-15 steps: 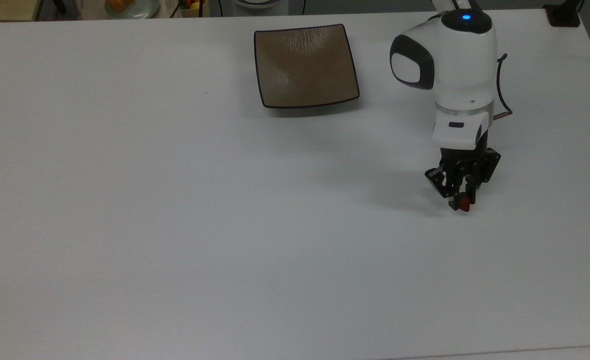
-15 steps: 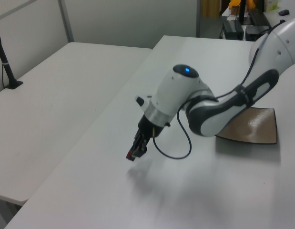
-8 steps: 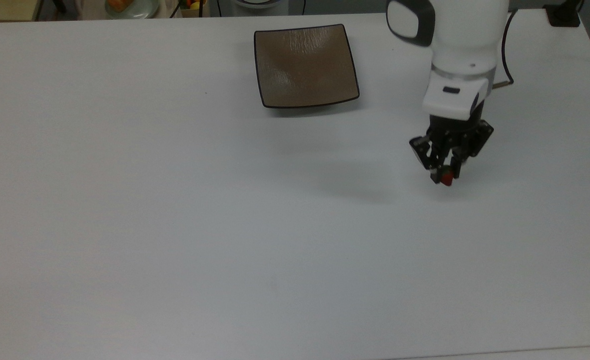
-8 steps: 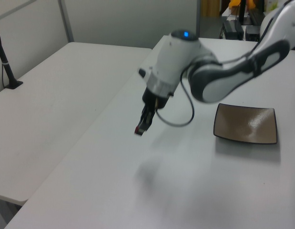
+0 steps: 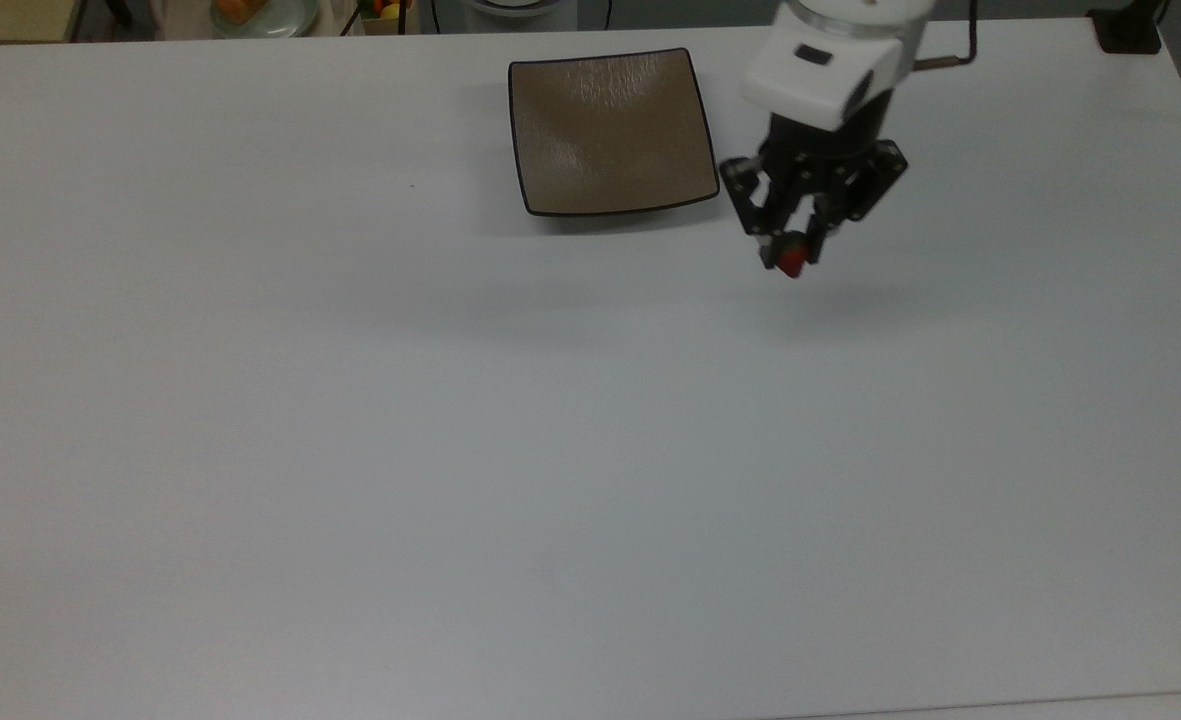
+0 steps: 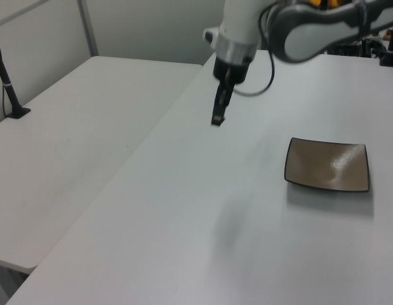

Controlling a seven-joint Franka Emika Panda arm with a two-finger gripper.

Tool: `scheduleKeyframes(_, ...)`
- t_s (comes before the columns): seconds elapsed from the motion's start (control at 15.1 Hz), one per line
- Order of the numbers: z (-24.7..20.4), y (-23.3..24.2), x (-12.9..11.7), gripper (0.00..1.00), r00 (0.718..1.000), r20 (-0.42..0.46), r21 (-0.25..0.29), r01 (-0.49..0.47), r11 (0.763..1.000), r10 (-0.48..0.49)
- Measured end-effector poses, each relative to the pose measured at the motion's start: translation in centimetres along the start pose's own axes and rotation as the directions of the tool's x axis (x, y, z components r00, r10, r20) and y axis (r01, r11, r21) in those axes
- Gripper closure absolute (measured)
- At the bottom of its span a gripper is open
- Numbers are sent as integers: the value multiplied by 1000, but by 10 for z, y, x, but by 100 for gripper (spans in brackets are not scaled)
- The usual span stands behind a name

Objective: Strawberries on a ceramic plate
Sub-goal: 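Lift the held strawberry and carry it over the brown plate, then lower the strawberry onto the plate and open the gripper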

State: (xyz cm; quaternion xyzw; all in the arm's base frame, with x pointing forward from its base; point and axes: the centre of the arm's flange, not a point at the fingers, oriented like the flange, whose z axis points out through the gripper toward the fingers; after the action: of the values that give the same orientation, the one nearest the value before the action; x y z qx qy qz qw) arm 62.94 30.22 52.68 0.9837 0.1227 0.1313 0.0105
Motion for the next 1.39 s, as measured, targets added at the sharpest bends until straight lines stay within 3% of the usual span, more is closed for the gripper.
scheduleKeyframes(0.2,-25,41,-7,67,998,61,4,4,1000,-4)
scheduleKeyframes(0.46,-54,110,-25,67,983,166,76,63,995,-75)
scheduleKeyframes(0.73,-79,158,-52,67,976,193,107,83,991,-103)
scheduleKeyframes(0.99,-72,172,-89,67,960,265,114,64,991,-92)
scheduleKeyframes(1.39,-25,160,-130,67,914,389,135,66,989,-114)
